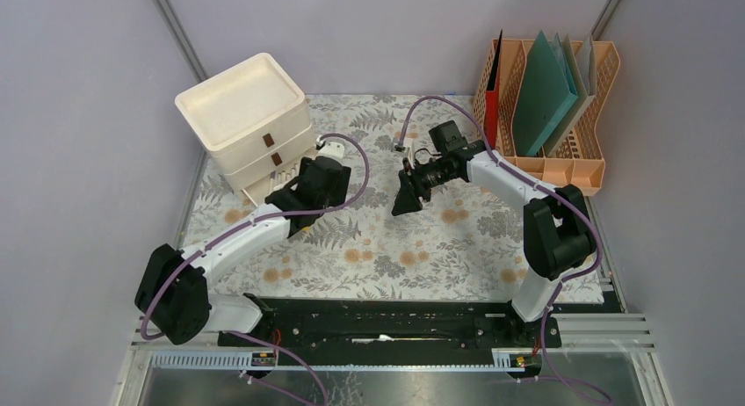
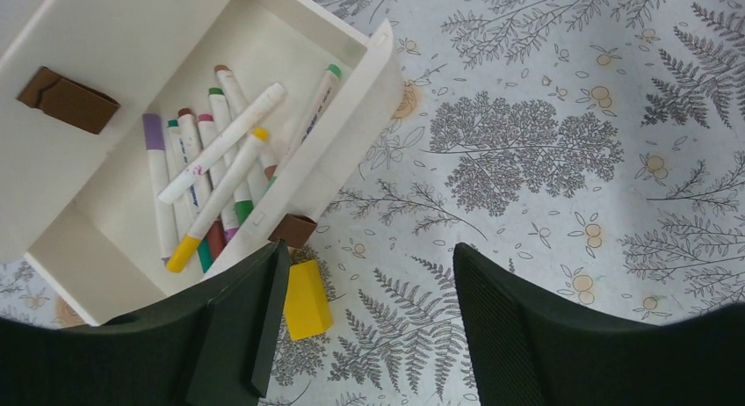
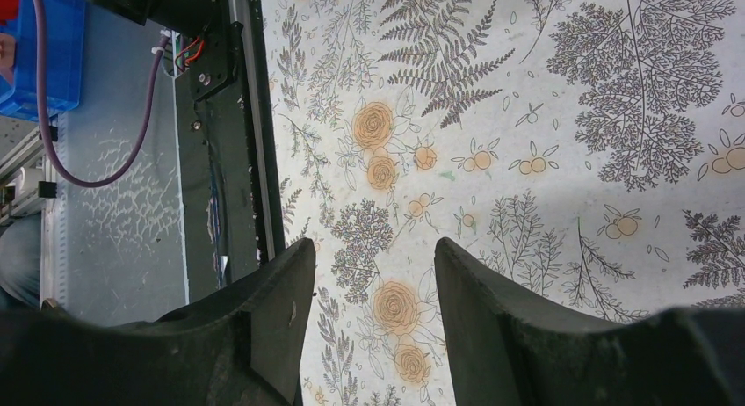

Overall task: Organize the desk
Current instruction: Close the drawer in the storage box.

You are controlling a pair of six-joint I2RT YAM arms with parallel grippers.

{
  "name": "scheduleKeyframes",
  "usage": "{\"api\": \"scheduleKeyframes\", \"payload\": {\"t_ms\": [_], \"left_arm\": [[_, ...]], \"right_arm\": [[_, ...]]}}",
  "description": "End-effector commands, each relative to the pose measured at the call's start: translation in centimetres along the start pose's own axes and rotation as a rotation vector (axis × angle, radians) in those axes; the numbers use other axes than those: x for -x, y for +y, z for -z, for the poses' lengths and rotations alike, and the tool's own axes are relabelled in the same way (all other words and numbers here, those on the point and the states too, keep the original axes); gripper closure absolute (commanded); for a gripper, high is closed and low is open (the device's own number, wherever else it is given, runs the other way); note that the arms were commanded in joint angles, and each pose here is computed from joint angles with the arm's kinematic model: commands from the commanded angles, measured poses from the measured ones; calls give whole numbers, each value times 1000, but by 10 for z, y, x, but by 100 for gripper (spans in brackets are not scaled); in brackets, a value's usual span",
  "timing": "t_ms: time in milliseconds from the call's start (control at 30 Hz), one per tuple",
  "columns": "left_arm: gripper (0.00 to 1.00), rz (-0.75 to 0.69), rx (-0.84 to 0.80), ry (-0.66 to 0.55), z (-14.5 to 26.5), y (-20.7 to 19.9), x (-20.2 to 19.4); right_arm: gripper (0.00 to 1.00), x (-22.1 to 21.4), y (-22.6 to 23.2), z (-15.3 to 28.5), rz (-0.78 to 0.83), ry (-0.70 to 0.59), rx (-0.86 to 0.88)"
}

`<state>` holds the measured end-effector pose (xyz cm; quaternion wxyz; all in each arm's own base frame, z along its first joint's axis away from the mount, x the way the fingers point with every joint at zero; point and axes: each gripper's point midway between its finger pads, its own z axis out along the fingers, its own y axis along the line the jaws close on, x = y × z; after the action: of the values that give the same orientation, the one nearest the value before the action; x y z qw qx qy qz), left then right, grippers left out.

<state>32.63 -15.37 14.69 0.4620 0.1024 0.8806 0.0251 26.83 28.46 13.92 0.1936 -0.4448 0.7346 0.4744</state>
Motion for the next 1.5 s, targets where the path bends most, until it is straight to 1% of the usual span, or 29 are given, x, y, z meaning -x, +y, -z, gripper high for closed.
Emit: {"api": "scheduleKeyframes", "payload": {"t_ms": [0,67,200,233,400,533,567,600,633,700,733,767,833,900,1067,1167,1267,1400,1467], "left_arm": [[33,3,-25,-5,-11,-9,-4],[43,-23,8,24,-20,-6,-13],[93,-85,93,87,-38,2,-32],[100,-106,128,103,-43,6,-37],[100,-255,326,171,-67,31,-53],[100,-369,533,176,-83,56,-52],[99,-382,570,177,-87,62,-48],[94,-378,597,177,-91,69,-46],[88,-363,611,170,-96,74,-42],[79,-333,623,160,-105,84,-37],[71,-314,629,155,-110,89,-35],[65,-294,627,152,-115,93,-33],[54,-262,626,145,-122,99,-27],[47,-249,615,137,-127,101,-21],[33,-212,614,97,-132,106,-2],[28,-171,578,74,-130,105,7],[26,-103,522,22,-121,99,24],[25,-29,399,-15,-106,84,39],[24,14,298,-37,-99,70,46]], "right_arm": [[40,10,6,12,48,-23,-23],[40,10,6,12,51,-23,-23],[40,10,6,12,51,-24,-21],[40,10,6,12,51,-24,-21],[41,11,7,13,53,-26,-20],[41,11,7,13,54,-27,-19],[41,10,7,13,54,-26,-18],[41,11,7,13,56,-27,-19],[41,11,7,14,56,-28,-20],[41,11,7,15,58,-30,-22],[41,11,7,15,60,-31,-22],[41,12,7,16,59,-32,-22],[41,12,7,17,59,-33,-23],[41,12,6,17,58,-34,-24],[41,13,6,20,61,-39,-29],[41,13,5,22,63,-43,-35],[41,14,5,24,69,-46,-43],[41,15,4,26,71,-47,-51],[41,15,3,27,74,-47,-54]]}}
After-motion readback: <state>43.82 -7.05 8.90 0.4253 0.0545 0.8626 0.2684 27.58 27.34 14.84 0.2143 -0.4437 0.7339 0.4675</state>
